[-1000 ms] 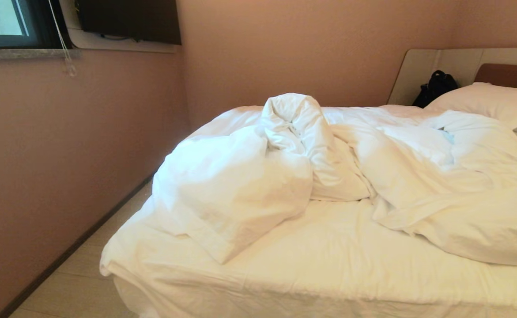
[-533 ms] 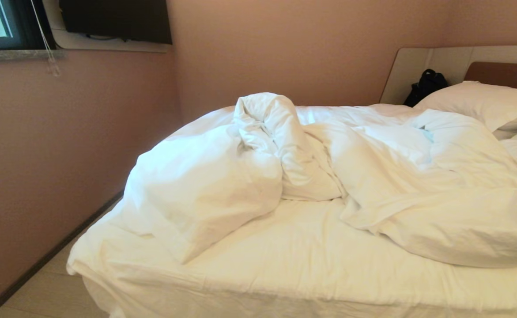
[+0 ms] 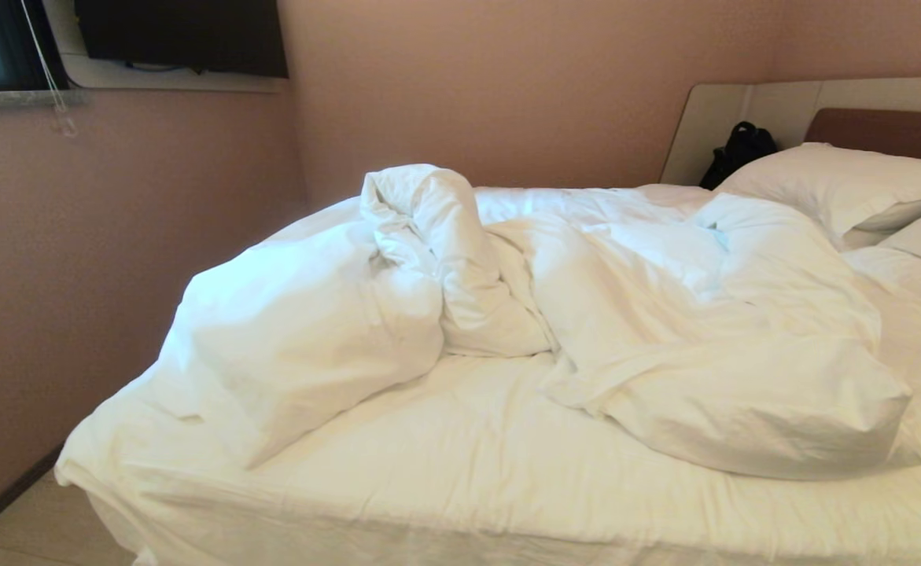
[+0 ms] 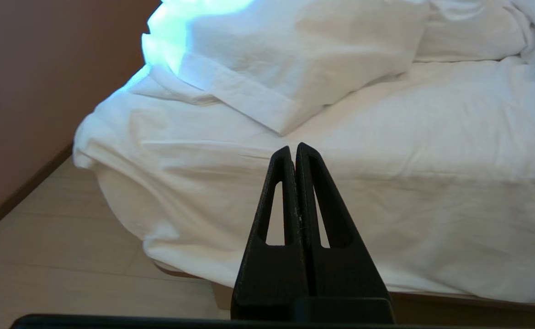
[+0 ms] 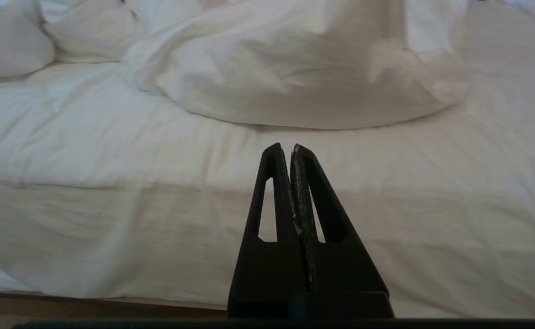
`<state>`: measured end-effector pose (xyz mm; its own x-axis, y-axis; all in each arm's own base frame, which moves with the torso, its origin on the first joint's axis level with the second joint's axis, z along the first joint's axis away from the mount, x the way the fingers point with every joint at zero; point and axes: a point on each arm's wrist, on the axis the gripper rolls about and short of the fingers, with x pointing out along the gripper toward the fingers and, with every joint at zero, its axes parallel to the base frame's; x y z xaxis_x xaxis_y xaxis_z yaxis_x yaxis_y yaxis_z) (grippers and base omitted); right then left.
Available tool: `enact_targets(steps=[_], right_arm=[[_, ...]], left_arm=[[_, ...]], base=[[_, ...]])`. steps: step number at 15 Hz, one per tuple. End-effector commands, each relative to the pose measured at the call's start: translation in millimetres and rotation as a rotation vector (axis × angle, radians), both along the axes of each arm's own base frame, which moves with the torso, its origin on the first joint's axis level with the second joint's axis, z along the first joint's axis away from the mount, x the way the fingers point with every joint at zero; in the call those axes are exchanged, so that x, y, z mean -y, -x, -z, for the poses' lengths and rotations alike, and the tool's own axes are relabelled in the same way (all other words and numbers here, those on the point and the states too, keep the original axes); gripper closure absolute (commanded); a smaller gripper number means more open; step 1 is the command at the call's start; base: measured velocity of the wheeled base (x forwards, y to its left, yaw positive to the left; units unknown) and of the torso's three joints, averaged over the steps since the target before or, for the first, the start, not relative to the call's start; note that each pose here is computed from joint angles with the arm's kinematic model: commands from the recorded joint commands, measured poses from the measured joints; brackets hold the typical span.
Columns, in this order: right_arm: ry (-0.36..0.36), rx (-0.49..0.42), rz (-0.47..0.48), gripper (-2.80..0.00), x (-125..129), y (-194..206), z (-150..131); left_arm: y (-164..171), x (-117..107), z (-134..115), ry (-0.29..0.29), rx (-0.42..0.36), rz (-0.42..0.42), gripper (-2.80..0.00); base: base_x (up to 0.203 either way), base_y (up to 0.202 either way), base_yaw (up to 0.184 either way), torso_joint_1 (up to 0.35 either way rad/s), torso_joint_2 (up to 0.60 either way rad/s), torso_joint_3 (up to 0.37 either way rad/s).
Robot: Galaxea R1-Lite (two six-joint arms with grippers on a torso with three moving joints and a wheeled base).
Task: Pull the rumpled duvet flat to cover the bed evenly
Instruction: Hold the folded corner of the quilt
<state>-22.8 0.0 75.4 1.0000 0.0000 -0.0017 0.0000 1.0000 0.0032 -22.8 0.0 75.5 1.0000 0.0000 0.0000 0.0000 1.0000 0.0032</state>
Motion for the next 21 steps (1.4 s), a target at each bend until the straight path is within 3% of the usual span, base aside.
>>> enact_targets(steps=[1,10,21], right_arm=[[-0.001,0.002,0.000,0.00,0.0,0.0,-0.1],[-0.001,0.002,0.000,0.00,0.0,0.0,-0.1],[-0.001,0.001,0.000,0.00,0.0,0.0,-0.1]], left_arm=[[0.0,0.0,0.0,0.000,0.000,0.000,0.00],[0.0,0.0,0.0,0.000,0.000,0.000,0.00],[0.0,0.0,0.0,-0.001,0.000,0.000,0.00]], base=[[0.000,-0.194,0.001,0.002,0.00,0.007],[0.000,-0.180,0.000,0.002,0.00,0.003],[-0.039,-0.001,0.000,0.000,0.00,0.001]])
